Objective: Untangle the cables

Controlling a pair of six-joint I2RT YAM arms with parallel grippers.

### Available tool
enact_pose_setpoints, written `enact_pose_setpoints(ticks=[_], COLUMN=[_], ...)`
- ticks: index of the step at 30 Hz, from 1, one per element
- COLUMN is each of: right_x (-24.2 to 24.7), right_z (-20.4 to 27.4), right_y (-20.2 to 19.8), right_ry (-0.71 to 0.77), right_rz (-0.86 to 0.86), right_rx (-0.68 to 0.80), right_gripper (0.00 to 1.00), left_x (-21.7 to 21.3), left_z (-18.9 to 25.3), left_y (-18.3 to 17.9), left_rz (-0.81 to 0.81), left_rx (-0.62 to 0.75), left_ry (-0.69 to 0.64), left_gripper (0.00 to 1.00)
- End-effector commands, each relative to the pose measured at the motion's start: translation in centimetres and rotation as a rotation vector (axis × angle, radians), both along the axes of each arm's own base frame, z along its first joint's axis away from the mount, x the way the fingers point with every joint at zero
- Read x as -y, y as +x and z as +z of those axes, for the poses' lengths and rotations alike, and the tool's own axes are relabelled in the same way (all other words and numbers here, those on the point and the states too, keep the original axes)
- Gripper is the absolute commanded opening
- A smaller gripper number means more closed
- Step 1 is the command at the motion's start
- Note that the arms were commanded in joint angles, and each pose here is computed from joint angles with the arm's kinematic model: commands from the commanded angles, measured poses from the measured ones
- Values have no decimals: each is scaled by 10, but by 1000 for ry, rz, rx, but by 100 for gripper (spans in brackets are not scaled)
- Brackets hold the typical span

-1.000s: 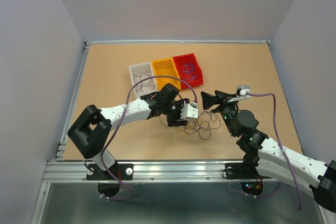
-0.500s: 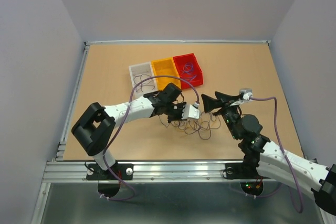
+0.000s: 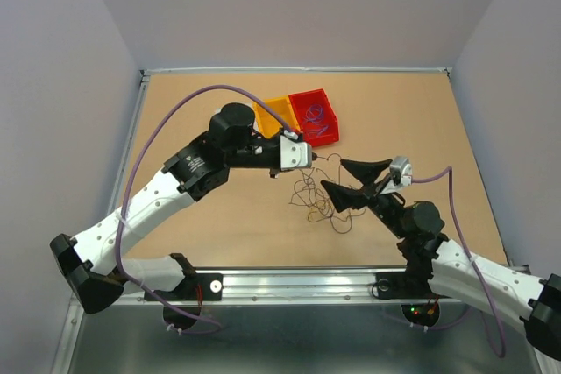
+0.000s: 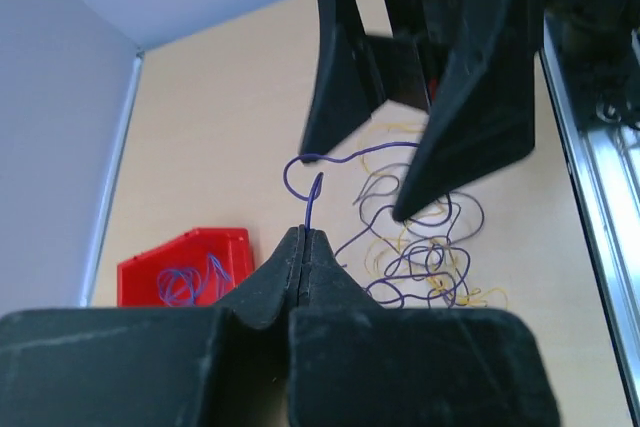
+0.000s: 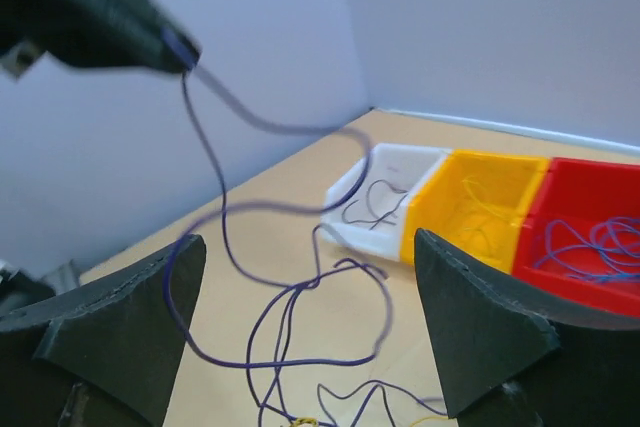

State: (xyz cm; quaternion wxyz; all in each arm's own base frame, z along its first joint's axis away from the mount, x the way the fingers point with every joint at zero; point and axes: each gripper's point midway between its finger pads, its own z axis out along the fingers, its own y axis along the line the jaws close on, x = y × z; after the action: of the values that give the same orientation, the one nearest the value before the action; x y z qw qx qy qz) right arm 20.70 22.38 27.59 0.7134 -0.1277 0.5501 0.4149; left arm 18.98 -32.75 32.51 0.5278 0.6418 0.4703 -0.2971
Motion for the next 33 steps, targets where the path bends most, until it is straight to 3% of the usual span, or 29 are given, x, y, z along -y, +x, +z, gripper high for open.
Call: enact_pose_setpoints(ticks=[1, 11, 18, 19, 21, 22, 23, 25, 27, 28, 29, 30, 31, 33], right_x=[-28, -66, -73, -72, -73, -80, -84, -92, -95, -94, -82, -73, -63, -39], right_z=[20, 7, 41, 46, 51, 47, 41, 17, -42, -63, -111, -133, -156, -185], right_y=[-33, -25, 11, 17, 24, 25, 25, 25, 35, 39, 46, 47, 45, 39], right_ry=[-56, -139, -109, -99, -96, -100, -114, -133, -150, -148, -180, -145, -147, -132], right_rz=[212, 327, 201, 171, 143, 172, 188, 229, 214, 192, 110, 69, 27, -61], right_rx=[182, 156, 173, 169, 171, 154, 146, 77, -121, -203, -347, -461, -533, -640], right_gripper=[90, 91, 87, 84, 55, 35, 28, 25, 34, 34, 33, 33, 27, 23], left_x=[4, 12, 24, 24, 23, 21, 20, 13, -12, -17, -30, -67, -102, -135], left_z=[7, 31, 71, 86, 101, 118, 128, 170, 228, 252, 267, 323, 345, 372], left_y=[-8, -14, -17, -18, -18, -14, -8, 4, 43, 41, 71, 71, 89, 104], left_rz=[-27, -57, -88, -89, -80, -45, -4, 80, 343, 341, 507, 592, 765, 869], left_rx=[-95, -122, -161, -158, -148, -133, -127, -72, 3, 29, 38, 96, 108, 113], left_ry=[5, -49, -111, -137, -166, -205, -230, -320, -451, -497, -548, -691, -788, -906], left_gripper=[0, 0, 0, 0, 0, 0, 0, 0, 0, 0, 0, 0, 0, 0])
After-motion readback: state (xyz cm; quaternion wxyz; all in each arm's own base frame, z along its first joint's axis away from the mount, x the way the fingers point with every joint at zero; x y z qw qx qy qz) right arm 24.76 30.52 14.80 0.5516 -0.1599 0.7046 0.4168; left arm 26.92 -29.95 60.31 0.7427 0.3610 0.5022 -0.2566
